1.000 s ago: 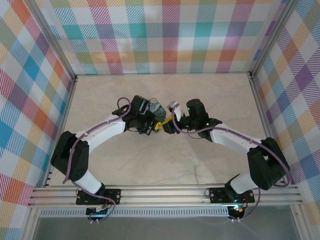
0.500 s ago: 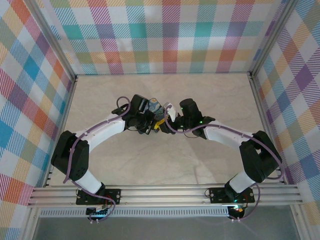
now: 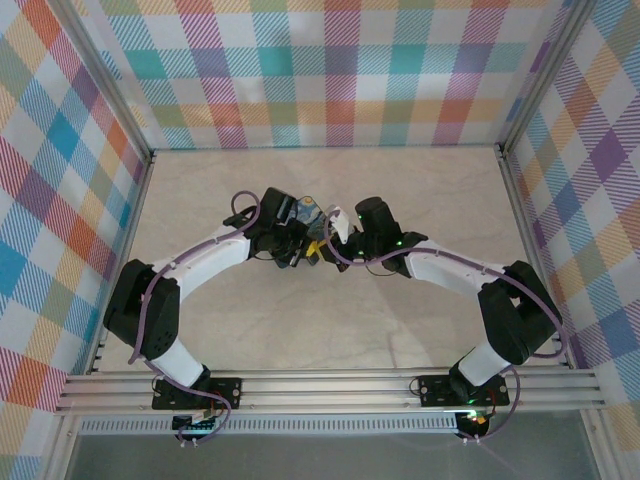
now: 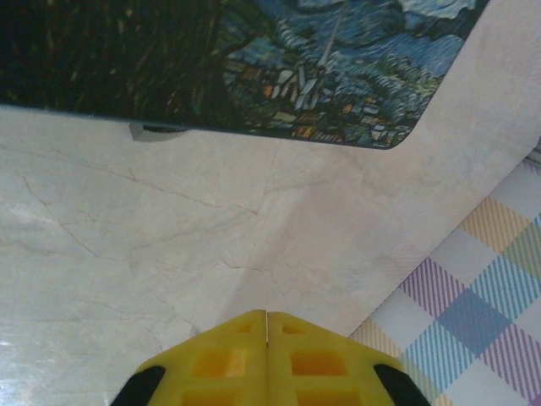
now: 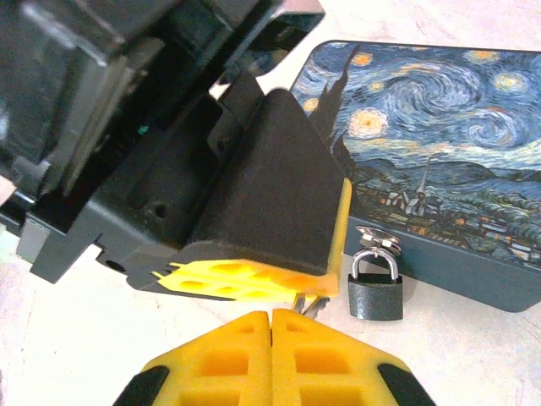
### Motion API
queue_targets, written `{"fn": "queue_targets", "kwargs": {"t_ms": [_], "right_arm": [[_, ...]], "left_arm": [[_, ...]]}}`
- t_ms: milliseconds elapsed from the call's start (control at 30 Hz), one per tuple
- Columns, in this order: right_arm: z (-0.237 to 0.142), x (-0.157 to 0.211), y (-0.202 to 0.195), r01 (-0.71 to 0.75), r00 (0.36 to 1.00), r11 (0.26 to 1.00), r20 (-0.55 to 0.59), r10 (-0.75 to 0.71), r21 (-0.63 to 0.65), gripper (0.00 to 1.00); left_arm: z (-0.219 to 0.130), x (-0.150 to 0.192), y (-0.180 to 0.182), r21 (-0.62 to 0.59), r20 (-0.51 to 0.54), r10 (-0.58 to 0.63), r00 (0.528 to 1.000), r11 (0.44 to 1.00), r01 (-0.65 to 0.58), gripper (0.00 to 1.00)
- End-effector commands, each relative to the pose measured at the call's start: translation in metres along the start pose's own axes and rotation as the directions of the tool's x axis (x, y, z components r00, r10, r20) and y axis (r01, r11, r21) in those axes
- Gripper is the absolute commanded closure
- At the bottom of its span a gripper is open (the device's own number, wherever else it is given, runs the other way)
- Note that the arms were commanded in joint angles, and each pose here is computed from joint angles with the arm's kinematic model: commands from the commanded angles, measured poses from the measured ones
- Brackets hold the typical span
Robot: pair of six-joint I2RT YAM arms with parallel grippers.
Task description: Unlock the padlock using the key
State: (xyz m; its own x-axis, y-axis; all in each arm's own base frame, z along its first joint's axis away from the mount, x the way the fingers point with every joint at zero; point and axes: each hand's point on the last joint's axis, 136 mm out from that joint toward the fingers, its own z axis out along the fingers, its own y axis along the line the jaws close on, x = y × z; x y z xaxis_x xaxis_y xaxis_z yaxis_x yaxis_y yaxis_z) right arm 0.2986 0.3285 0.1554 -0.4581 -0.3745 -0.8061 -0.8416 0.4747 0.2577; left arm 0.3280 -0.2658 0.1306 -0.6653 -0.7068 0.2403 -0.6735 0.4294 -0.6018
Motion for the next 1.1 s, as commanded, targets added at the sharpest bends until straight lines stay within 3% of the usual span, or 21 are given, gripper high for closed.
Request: {"fn": "queue_targets", "kwargs": {"t_ms": [0, 100, 300, 533, 767, 1067], "right_arm": [[0.003, 0.003, -0.016, -0.087, 0.996, 0.993, -0.020, 0.089, 0.075, 1.00], [-0.001, 0.002, -0.021, -0.174, 0.984, 0.978, 0.000, 0.176, 0.118, 1.00], [-0.009, 0.000, -0.028, -0.299, 0.954, 0.939, 0.024, 0.299, 0.171, 1.00], [-0.025, -0.025, -0.009, -0.351, 0.932, 0.934, 0.120, 0.341, 0.071, 1.00], [-0.041, -0.045, -0.014, -0.487, 0.864, 0.868, 0.203, 0.462, 0.095, 1.00], [-0.049, -0.073, -0.013, -0.624, 0.729, 0.781, 0.334, 0.597, -0.036, 1.00]], "left_arm": [[-0.011, 0.007, -0.012, 0.006, -0.027, 0.050, 0.998, 0.999, -0.049, 0.75], [-0.016, -0.003, -0.008, -0.023, 0.014, 0.073, 0.997, 0.997, -0.073, 0.61], [-0.017, -0.016, 0.006, -0.021, 0.023, 0.039, 0.999, 0.999, -0.039, 0.45], [-0.004, -0.017, 0.022, 0.005, -0.038, -0.071, 0.997, 0.997, 0.071, 0.32], [-0.012, -0.018, 0.007, 0.086, -0.060, -0.105, 0.993, 0.990, 0.110, 0.36], [-0.014, -0.011, -0.010, 0.145, -0.112, -0.214, 0.970, 0.962, 0.229, 0.35]]}}
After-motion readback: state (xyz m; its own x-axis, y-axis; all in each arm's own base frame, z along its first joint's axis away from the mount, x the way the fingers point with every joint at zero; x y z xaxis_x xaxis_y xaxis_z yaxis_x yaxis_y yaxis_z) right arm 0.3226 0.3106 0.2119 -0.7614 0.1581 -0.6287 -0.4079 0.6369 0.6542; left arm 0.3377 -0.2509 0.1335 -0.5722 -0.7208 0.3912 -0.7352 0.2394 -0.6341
